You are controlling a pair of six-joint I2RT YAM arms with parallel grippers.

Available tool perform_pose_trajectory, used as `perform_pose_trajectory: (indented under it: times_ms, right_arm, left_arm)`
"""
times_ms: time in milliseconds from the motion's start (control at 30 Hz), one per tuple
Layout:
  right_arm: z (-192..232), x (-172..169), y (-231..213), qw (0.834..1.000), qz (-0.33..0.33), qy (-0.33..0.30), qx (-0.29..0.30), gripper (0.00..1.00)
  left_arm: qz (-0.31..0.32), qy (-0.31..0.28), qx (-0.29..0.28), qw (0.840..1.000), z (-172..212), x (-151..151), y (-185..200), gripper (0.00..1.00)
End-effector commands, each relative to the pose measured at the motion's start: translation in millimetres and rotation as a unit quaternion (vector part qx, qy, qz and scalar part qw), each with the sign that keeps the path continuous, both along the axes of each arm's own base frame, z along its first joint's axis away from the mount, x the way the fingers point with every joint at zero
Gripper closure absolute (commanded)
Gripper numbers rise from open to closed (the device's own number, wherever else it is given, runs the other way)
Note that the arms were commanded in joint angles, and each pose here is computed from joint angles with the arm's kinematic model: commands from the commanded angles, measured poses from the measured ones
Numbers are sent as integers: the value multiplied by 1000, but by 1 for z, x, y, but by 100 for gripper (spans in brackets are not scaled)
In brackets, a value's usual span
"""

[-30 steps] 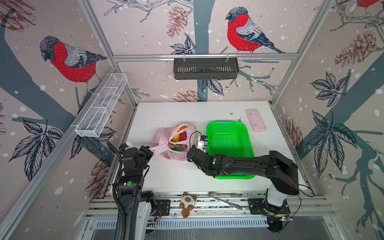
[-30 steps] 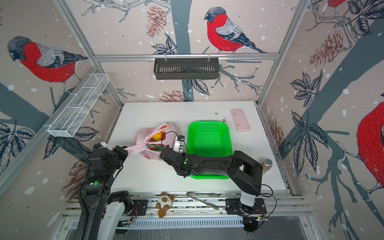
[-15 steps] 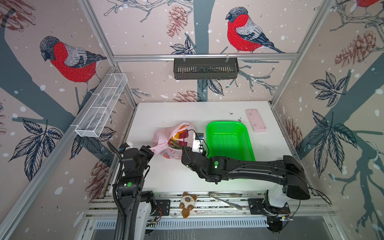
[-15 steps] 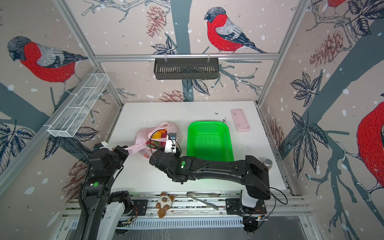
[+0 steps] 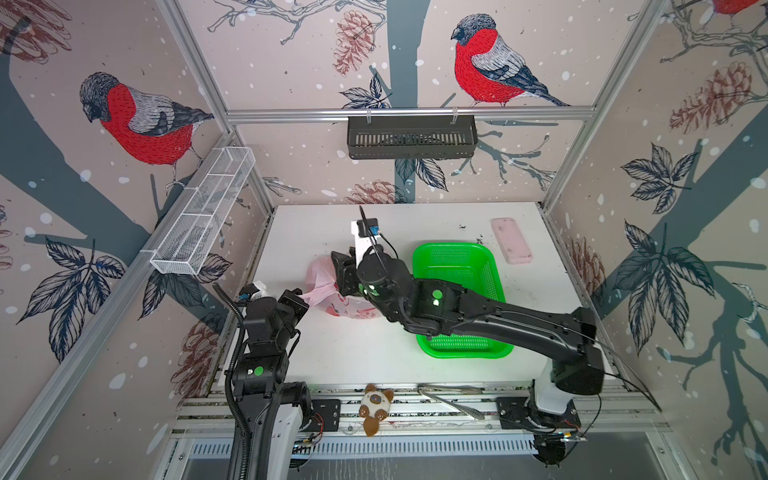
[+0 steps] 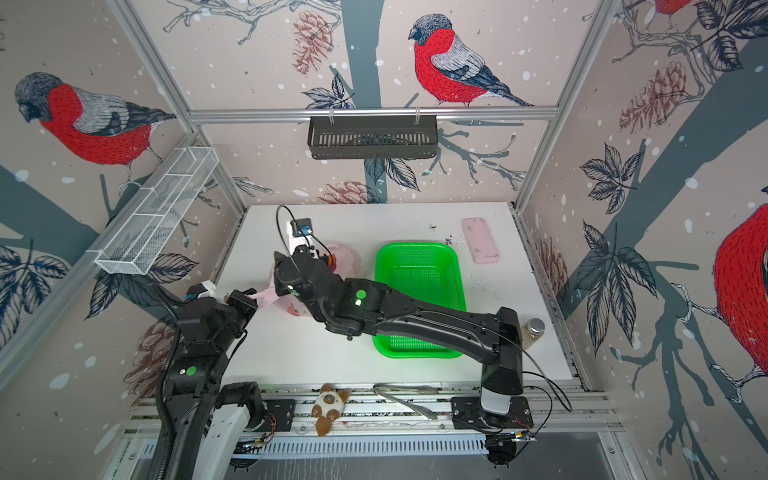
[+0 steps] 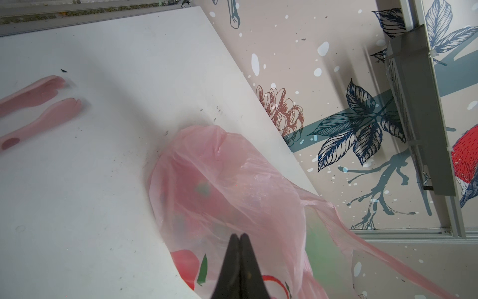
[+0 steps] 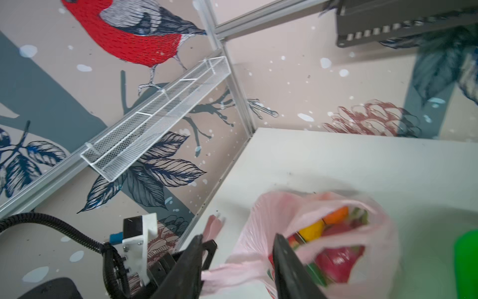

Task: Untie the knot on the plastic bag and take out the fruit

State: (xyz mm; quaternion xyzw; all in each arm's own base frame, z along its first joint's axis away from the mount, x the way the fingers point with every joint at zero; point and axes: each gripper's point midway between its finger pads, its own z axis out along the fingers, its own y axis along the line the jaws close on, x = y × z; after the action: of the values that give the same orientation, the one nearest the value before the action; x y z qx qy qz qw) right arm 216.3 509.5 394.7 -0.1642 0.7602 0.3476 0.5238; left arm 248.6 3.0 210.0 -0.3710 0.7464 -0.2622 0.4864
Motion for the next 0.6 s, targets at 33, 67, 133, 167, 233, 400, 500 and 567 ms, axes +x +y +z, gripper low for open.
perform_pose_trajectory:
  times_ms: [33, 67, 133, 167, 233, 400, 500, 567]
  right_arm:
    - [-48, 0, 48, 993, 87, 28, -76, 56]
    - [-59, 9, 53, 993, 80, 40, -80, 58]
    - [-83, 25, 57, 992, 64, 65, -83, 62]
    - [-96, 33, 55, 992, 53, 80, -84, 64]
    - [-118, 42, 48, 990, 34, 100, -91, 66]
    - [-153, 51, 20, 986, -18, 115, -119, 69]
    - [-176, 53, 8, 982, -25, 135, -132, 70]
    - [-196, 51, 1, 977, -24, 154, -146, 70]
  left_arm:
    - [-5, -22, 5, 1000, 9, 2, -1, 100]
    - [-3, -23, 6, 1000, 9, 1, 0, 100]
    - [0, -24, 9, 1000, 10, 0, 1, 100]
    - [2, -24, 10, 1000, 10, -1, 2, 100]
    - [6, -20, 14, 1000, 9, -2, 3, 100]
    - [18, -7, 21, 1000, 4, -5, 8, 100]
    - [23, 1, 20, 1000, 1, -7, 9, 100]
    - [26, 8, 18, 999, -2, -8, 10, 100]
